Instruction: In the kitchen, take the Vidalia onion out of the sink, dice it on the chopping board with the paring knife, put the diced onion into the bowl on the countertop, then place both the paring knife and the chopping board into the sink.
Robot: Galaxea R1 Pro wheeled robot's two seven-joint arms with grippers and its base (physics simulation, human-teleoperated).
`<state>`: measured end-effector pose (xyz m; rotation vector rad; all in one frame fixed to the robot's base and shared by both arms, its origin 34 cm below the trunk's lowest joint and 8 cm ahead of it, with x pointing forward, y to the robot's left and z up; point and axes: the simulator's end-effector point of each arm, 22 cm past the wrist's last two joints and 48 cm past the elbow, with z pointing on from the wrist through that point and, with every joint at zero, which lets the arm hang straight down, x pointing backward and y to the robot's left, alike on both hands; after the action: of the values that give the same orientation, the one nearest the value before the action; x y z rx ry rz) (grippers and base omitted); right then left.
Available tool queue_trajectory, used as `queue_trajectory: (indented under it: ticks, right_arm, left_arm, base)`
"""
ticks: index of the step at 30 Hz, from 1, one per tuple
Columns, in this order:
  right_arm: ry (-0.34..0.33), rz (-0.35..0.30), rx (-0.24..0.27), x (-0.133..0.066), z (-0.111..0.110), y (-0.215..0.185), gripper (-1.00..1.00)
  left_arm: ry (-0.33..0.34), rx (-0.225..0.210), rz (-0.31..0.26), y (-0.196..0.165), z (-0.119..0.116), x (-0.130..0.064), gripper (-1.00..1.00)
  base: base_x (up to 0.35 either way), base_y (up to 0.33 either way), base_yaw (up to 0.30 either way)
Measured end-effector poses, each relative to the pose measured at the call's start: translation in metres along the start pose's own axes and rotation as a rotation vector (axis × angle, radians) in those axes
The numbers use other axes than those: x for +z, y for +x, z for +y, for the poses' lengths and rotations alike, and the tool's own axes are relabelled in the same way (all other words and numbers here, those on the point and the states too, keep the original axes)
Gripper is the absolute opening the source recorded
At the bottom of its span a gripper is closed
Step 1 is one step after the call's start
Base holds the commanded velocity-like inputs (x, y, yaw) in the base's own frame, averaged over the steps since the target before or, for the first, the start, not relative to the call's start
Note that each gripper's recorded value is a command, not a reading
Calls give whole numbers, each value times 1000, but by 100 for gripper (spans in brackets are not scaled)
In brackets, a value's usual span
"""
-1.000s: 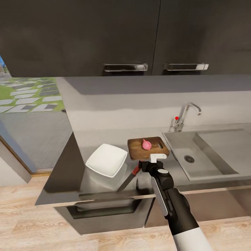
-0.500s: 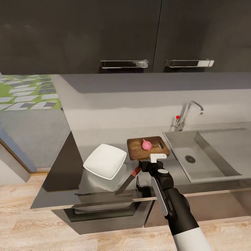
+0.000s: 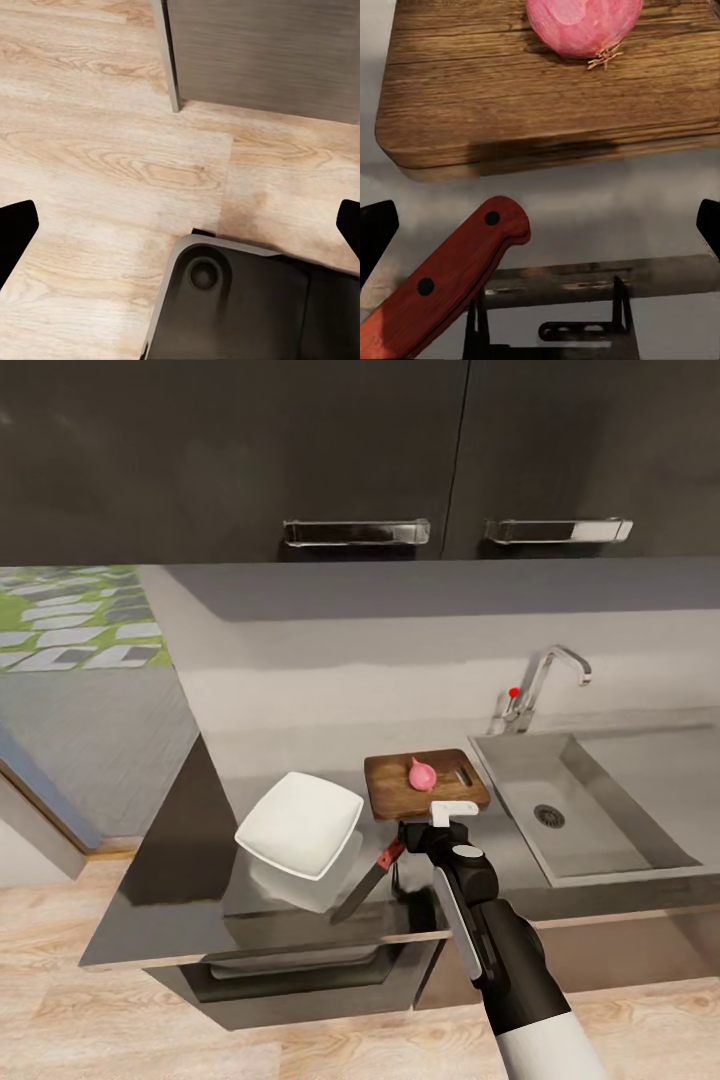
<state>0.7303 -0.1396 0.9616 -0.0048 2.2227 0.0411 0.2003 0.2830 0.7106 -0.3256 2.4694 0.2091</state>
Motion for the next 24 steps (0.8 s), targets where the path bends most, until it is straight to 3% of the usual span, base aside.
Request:
queue_trajectory:
  ticks: [24]
  right_arm:
    - [0,4,-2,1,0,2,100]
  left_arm:
    - [-1,1,2,1,0,0,100]
  base:
    - [103,0,0]
